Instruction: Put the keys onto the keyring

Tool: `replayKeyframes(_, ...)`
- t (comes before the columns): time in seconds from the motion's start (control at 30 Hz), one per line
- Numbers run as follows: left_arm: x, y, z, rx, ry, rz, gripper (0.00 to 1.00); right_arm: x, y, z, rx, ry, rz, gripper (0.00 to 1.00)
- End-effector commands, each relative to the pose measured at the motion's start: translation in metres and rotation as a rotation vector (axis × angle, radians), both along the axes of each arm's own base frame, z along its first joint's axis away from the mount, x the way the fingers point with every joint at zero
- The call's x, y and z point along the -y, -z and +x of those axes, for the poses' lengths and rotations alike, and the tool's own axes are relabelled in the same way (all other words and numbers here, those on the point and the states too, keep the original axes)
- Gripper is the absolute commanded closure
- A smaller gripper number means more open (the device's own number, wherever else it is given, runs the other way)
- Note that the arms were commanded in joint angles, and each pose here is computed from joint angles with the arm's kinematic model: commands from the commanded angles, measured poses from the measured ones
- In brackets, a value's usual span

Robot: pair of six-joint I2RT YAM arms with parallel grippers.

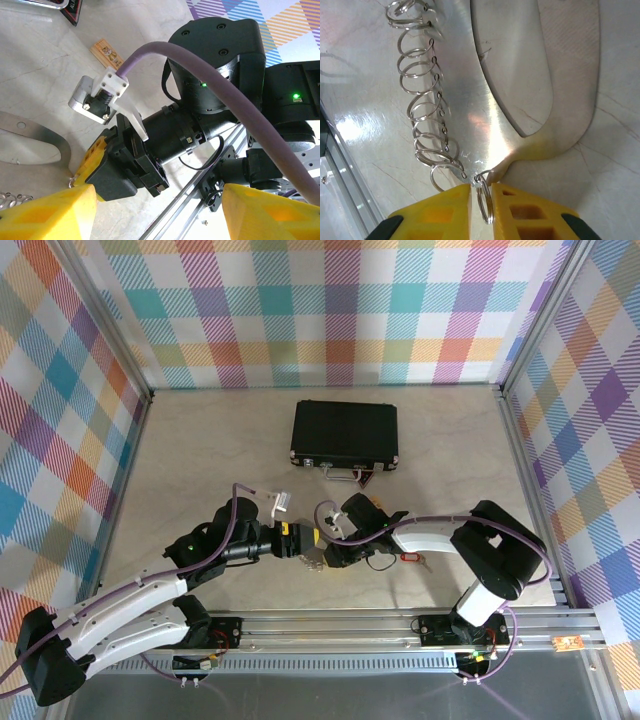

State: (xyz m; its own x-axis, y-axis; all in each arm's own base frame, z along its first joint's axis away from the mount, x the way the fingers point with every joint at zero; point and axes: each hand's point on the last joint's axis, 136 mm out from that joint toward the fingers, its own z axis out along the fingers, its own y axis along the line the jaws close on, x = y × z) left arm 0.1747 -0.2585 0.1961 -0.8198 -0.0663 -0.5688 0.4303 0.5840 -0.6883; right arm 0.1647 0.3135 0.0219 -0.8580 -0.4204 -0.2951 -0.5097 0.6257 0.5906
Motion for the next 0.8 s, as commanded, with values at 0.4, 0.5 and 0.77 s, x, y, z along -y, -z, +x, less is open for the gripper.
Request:
replayKeyframes(0.4, 0.0, -0.006, -0.002, -0.006, 0.002, -0.042, 0.33, -0.004, -0.016, 0.0, 0.043, -0.036, 0.017, 0.9)
replayKeyframes(0.5, -0.001, -0.009, -0.002, -0.004, 0.002, -0.043, 0.33, -0.003, -0.016, -0.001, 0.046, -0.037, 0.014, 0.91)
replayKeyframes(0.77, -0.007, -0.009, -0.003, 0.013, -0.011, -0.018, 0.33, -0.005, -0.026, -0.006, 0.066, -0.063, 0.036, 1.0)
